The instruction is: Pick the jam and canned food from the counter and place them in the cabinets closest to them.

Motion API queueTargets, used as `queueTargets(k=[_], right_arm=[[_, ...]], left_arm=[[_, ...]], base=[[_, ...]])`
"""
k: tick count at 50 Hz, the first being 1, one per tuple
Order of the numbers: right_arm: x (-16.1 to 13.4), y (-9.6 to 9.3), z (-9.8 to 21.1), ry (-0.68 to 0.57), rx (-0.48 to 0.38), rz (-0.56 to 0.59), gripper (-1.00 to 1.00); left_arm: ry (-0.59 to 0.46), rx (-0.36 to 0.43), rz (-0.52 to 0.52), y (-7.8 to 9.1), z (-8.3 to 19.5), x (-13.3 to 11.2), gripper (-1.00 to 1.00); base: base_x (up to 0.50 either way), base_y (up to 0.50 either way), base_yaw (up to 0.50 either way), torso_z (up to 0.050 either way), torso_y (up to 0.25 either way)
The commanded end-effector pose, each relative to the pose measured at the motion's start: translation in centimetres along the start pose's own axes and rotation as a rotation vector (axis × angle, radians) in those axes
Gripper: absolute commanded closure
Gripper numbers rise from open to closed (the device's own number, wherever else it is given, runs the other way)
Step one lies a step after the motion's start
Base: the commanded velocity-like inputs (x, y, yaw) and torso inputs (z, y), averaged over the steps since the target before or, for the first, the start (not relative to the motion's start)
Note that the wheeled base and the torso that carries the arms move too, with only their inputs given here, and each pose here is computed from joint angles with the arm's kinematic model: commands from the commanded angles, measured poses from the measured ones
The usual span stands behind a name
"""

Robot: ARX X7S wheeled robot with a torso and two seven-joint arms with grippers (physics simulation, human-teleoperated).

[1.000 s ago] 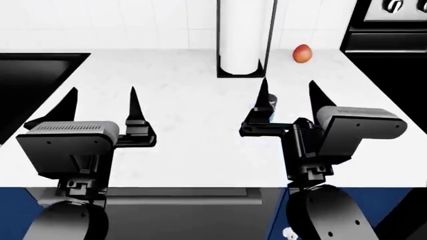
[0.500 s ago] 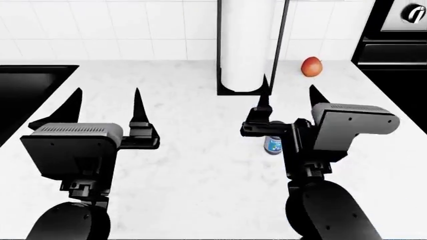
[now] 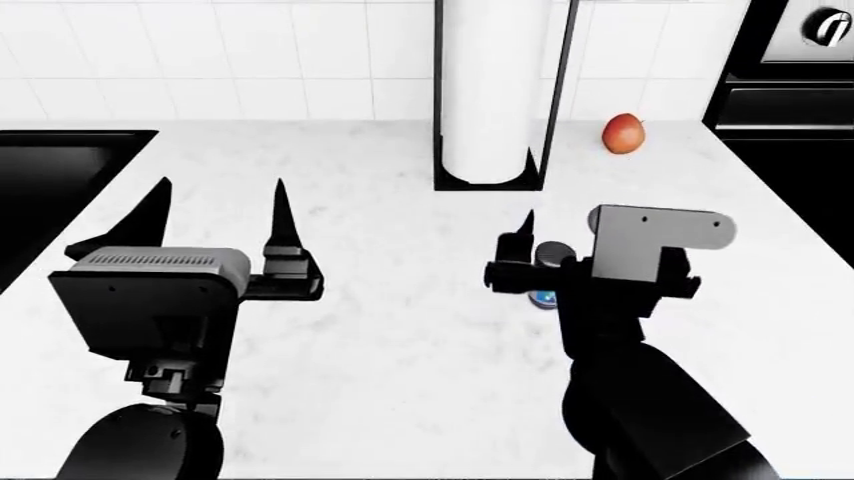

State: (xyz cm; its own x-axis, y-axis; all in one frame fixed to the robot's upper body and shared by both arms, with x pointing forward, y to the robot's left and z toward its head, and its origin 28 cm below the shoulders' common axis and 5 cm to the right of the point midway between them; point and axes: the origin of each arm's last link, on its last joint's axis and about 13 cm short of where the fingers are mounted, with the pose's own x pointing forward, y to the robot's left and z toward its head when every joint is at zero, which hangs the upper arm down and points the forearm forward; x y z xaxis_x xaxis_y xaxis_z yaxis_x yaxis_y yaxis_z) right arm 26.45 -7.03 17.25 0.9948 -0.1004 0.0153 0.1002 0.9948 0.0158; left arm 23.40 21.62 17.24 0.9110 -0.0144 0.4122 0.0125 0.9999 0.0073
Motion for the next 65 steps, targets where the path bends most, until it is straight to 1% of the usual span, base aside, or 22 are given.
queueTargets(k=[1, 23, 30, 46, 56, 62, 63, 65], right_arm=[[0.6, -0.1, -0.7, 0.077, -0.012, -0.028, -1.00], [1.9, -0.4, -2.4, 0.162, -0.016, -0.040, -1.00], [2.6, -0.5, -3.5, 0.223, -0.031, -0.049, -1.00], [3.2, -0.5, -4.7, 0.276, -0.030, -0.046, -1.00], [3.5, -0.4, -5.3, 0.316, -0.048, -0.045, -1.00], [3.4, -0.3, -5.6, 0.346, -0.078, -0.043, -1.00], [3.4, -0.4, -5.5, 0.346, -0.076, -0.047, 1.00], [3.4, -0.5, -5.3, 0.341, -0.070, -0.057, 1.00]], left_arm=[[0.004, -0.003, -0.005, 0.0, -0.1, 0.0, -1.00], [0.010, -0.001, -0.015, -0.2, -0.2, -0.1, -1.00], [0.011, 0.002, -0.021, -0.3, -0.2, -0.2, -1.00], [0.010, 0.002, -0.022, -0.3, -0.2, -0.2, -1.00], [0.010, 0.002, -0.022, -0.3, -0.2, -0.2, -1.00], [0.009, 0.002, -0.022, -0.3, -0.2, -0.2, -1.00], [0.009, 0.002, -0.021, -0.3, -0.1, -0.2, -1.00], [0.009, 0.001, -0.021, -0.3, -0.1, -0.2, -1.00]], base=[[0.00, 0.00, 0.00, 0.000, 0.000], [0.00, 0.00, 0.00, 0.000, 0.000], [0.00, 0.00, 0.00, 0.000, 0.000], [0.00, 0.00, 0.00, 0.000, 0.000], [0.00, 0.00, 0.00, 0.000, 0.000], [0.00, 0.00, 0.00, 0.000, 0.000], [0.00, 0.00, 0.00, 0.000, 0.000], [0.00, 0.00, 0.00, 0.000, 0.000]])
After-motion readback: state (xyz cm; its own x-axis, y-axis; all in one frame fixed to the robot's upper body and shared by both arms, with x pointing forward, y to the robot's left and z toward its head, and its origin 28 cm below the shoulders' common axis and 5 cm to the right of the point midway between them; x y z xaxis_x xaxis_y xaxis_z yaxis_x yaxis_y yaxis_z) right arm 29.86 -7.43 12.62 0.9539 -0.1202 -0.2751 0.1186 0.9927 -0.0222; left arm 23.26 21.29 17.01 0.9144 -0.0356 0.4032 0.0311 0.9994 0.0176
